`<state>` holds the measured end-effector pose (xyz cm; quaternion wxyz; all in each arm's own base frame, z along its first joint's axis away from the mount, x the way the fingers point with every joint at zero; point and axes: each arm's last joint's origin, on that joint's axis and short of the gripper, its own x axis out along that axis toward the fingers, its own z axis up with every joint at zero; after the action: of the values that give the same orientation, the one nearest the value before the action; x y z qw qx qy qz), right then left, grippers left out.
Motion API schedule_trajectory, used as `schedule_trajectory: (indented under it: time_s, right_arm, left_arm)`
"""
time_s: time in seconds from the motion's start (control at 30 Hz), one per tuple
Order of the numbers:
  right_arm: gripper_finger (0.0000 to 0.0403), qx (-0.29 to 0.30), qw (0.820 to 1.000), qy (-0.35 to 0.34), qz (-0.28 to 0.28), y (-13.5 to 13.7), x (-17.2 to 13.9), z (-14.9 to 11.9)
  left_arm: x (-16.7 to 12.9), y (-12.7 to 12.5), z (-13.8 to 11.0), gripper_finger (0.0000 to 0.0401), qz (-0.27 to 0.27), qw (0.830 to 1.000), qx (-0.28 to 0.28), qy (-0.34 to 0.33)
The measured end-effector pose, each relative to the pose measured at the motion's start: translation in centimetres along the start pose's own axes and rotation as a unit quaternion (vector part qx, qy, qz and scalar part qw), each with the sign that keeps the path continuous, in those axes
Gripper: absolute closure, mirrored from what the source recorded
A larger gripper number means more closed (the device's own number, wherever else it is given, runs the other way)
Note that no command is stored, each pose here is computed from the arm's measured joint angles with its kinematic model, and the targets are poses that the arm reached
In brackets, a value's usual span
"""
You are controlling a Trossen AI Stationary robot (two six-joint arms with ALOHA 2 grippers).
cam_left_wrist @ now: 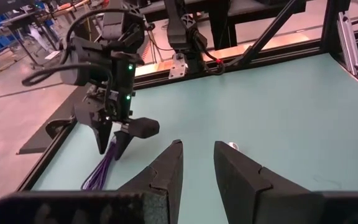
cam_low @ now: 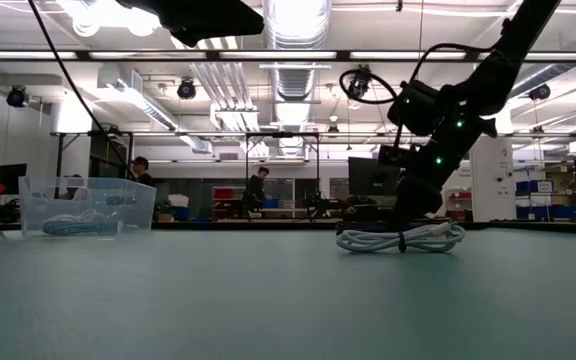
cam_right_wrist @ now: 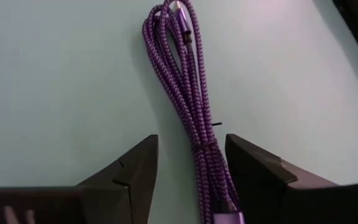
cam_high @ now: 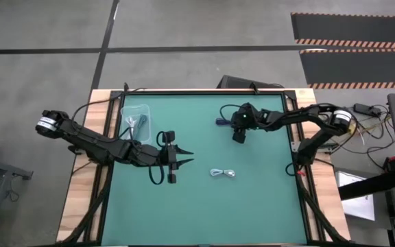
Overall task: Pick and place USB-C Cables
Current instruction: Put the violet charger cable into the transparent bin
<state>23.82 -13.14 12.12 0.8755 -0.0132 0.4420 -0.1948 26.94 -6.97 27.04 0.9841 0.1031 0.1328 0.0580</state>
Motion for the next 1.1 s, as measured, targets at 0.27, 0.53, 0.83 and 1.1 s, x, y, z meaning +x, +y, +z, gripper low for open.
schedule_trajectory:
  time_s: [0.27,0.53,0.83,1.1]
  right_arm:
    - [0.0241,0.02,1.0,0.003,0.001,0.0,1.0,-0.3]
    - [0.0281,0.027,1.0,0.008,0.014,-0.1,1.4,-0.6]
    - [0.0356,0.049,0.999,0.009,0.021,-0.1,1.5,-0.7]
    - [0.0384,0.053,0.998,-0.009,0.034,-0.1,0.9,-0.2]
  left_arm:
    - [0.0,0.0,0.0,0.0326,0.0,1.0,0.0,0.0]
    - [0.0,0.0,0.0,0.0326,0.0,1.0,0.0,0.0]
    - [0.0,0.0,-0.1,0.0326,0.0,1.0,0.001,0.001]
    - [0.0,0.0,-0.1,0.0326,0.0,1.0,0.0,0.001]
